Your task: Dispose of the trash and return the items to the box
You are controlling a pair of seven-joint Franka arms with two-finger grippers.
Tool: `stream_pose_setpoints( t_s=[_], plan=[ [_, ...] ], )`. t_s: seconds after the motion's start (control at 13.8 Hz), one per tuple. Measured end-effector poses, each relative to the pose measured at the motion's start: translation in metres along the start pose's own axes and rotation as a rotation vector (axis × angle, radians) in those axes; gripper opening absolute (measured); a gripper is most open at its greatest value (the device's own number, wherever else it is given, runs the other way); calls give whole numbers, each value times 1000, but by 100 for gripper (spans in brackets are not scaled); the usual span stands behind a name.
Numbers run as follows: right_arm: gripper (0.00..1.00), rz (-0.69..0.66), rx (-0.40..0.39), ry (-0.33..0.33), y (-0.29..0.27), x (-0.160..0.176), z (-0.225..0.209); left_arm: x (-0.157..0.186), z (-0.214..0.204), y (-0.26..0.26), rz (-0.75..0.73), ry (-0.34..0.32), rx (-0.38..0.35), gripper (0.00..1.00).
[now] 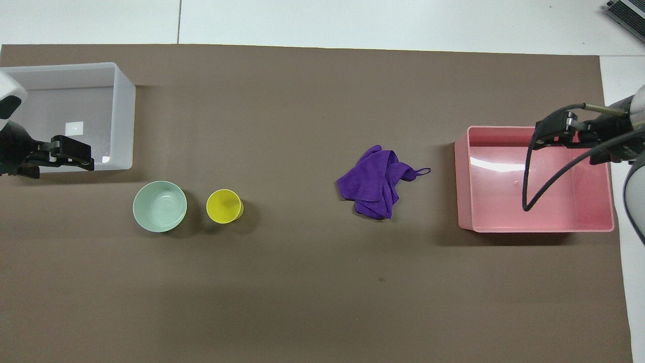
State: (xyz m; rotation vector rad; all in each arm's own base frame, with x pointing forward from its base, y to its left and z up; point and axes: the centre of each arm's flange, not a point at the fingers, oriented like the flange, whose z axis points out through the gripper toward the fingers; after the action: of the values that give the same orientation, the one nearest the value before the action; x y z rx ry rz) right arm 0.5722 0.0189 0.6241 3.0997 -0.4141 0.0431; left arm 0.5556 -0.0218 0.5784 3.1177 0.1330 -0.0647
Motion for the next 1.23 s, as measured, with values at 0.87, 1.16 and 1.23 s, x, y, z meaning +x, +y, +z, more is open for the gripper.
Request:
stream_pose_setpoints(
  t_s=[0.87,1.16,1.23],
  plan=[
    [100,-65,15,41,-4,6,3,-16,-24,2,6,23,0,100],
    [100,-15,23,48,-13,17,26,-17,-20,0,1,2,2,100],
    [100,0,25,46,-19,19,35,-17,-19,-1,0,-1,2,100]
  ],
)
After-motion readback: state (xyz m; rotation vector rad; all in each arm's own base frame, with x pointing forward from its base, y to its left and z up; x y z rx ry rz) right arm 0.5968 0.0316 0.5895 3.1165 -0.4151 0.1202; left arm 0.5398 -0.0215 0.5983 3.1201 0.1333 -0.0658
